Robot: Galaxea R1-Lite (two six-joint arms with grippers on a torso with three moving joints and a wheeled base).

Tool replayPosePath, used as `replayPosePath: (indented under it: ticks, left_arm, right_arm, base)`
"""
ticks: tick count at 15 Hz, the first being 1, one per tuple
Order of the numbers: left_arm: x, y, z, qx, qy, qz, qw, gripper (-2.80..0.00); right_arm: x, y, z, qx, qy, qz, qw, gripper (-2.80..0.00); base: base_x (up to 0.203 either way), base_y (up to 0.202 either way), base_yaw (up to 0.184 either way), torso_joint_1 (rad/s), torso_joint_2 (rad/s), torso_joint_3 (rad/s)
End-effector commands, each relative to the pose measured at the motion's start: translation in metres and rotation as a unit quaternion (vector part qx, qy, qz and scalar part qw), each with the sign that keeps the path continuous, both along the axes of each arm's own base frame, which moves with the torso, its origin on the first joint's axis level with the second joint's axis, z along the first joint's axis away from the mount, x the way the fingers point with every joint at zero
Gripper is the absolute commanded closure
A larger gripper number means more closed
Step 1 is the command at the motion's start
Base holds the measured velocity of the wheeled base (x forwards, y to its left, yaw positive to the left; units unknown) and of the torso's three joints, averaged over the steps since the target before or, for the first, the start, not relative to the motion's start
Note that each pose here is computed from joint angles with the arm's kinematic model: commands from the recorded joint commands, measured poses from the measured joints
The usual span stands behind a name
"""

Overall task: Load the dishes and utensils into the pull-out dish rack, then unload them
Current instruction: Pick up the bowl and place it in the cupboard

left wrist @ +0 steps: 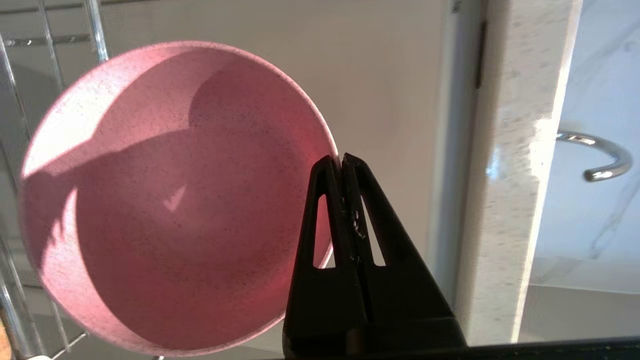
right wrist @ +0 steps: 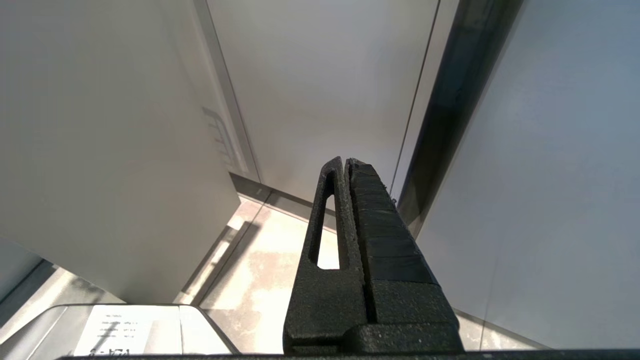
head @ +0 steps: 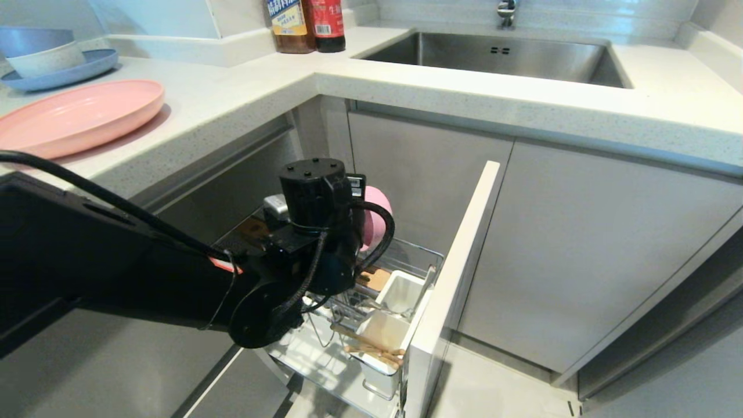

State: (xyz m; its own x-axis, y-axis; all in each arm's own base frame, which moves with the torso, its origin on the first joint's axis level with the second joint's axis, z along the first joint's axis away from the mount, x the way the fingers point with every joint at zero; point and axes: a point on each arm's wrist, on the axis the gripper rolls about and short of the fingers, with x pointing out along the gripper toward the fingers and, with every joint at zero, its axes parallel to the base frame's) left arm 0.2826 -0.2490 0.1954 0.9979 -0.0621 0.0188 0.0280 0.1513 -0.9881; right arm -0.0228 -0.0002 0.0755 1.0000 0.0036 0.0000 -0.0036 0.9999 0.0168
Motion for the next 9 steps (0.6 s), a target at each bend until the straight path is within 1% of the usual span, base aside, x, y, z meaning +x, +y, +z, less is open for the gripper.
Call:
replayPosePath:
  ticks: [1,5,9]
  left_arm:
    - [0.007,-0.001,-0.009,-0.004,0.001,0.008,1.0,0.0]
    - [0.016,-0.003,-0.02,0.0,0.006,0.006,1.0,0.0]
    - [0.029,-0.001,-0.022,-0.006,-0.002,0.01,0.9999,0.0]
  right_arm:
    - [0.0,0.0,0.0,0.0,0.001,0.0,1.0,0.0]
    - [0.0,0.0,0.0,0.0,0.001,0.0,1.0,0.0]
    - [0.0,0.0,0.0,0.0,0.001,0.0,1.0,0.0]
  base:
    - [0.0,0.0,0.0,0.0,0.0,0.0]
    - [0.0,0.0,0.0,0.0,0.0,0.0]
    - [0.0,0.0,0.0,0.0,0.0,0.0]
